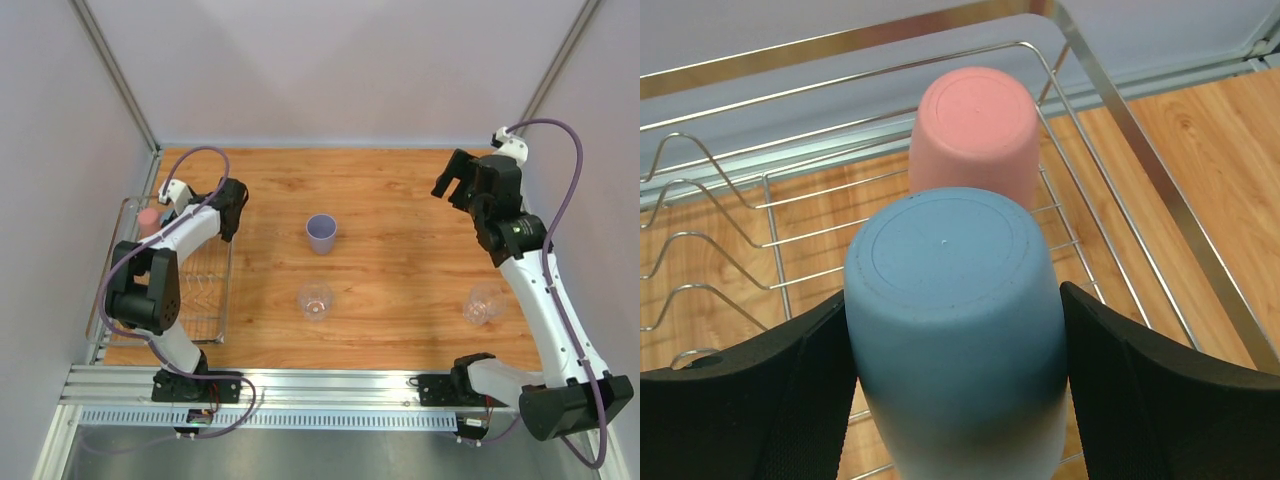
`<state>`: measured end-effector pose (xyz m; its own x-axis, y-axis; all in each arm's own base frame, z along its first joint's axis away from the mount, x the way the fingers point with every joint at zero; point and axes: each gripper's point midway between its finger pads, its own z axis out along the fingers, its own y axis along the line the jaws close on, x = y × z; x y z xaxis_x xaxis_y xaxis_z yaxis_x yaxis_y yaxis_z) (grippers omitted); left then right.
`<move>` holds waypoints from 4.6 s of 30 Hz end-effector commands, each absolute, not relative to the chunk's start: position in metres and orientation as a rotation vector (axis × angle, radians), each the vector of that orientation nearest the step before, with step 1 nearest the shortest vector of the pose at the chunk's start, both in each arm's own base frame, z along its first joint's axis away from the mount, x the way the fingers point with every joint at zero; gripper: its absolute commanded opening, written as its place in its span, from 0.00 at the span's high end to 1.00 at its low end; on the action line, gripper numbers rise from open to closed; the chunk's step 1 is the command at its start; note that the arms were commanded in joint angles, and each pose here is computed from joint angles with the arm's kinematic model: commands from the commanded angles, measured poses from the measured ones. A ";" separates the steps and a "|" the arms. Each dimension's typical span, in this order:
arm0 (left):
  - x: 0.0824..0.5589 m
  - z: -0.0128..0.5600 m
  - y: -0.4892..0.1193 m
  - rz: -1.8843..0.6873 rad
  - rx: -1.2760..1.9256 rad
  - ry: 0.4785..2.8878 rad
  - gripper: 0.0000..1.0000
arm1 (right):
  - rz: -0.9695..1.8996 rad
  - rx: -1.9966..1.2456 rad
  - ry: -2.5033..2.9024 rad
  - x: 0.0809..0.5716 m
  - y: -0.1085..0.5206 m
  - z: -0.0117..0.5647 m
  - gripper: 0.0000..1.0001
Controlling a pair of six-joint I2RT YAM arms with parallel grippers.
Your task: Load the cups into the dish rack
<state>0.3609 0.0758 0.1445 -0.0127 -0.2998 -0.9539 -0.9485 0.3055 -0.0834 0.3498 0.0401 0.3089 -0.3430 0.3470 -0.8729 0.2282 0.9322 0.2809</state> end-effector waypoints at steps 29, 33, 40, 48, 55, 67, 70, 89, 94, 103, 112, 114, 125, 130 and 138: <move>0.430 0.150 0.065 0.374 -0.435 1.822 0.63 | 0.186 0.414 1.959 0.372 0.038 0.299 0.11; 0.427 0.144 0.068 0.340 -0.390 1.847 0.62 | 0.197 0.414 1.953 0.374 0.040 0.300 0.11; 0.431 0.134 0.081 0.345 -0.328 1.872 0.62 | 0.212 0.407 1.962 0.378 0.043 0.300 0.12; 0.438 0.125 0.075 0.295 -0.312 1.878 0.59 | 0.225 0.401 1.964 0.381 0.046 0.300 0.12; 0.442 0.124 0.077 0.306 -0.317 1.871 0.53 | 0.226 0.394 1.967 0.383 0.047 0.300 0.12; 0.446 0.125 0.077 0.307 -0.311 1.868 0.37 | 0.235 0.372 1.975 0.384 0.050 0.300 0.12; 0.444 0.123 0.078 0.312 -0.308 1.871 0.32 | 0.239 0.369 1.978 0.385 0.050 0.299 0.13; 0.443 0.133 0.077 0.310 -0.311 1.854 0.11 | 0.260 0.373 1.974 0.384 0.053 0.300 0.14; 0.443 0.150 0.077 0.297 -0.314 1.816 0.13 | 0.273 0.376 1.974 0.384 0.055 0.300 0.14; 0.434 0.199 0.067 0.225 -0.308 1.752 0.11 | 0.338 0.341 1.958 0.385 0.066 0.307 0.13; 0.384 0.268 0.020 -0.005 -0.152 1.815 0.09 | 0.407 0.041 2.077 0.402 0.164 0.275 0.10; 0.371 0.284 -0.007 -0.089 -0.059 1.845 0.09 | 0.417 -0.031 2.151 0.406 0.195 0.249 0.12; 0.309 0.293 -0.062 -0.296 0.031 1.897 0.01 | 0.385 -0.181 2.376 0.401 0.279 0.169 0.25; 0.293 0.286 -0.059 -0.265 0.030 1.913 0.00 | 0.381 -0.174 2.437 0.395 0.291 0.135 0.35; 0.282 0.293 -0.076 -0.349 0.048 1.903 0.00 | 0.195 -0.182 2.471 0.407 0.286 0.098 0.62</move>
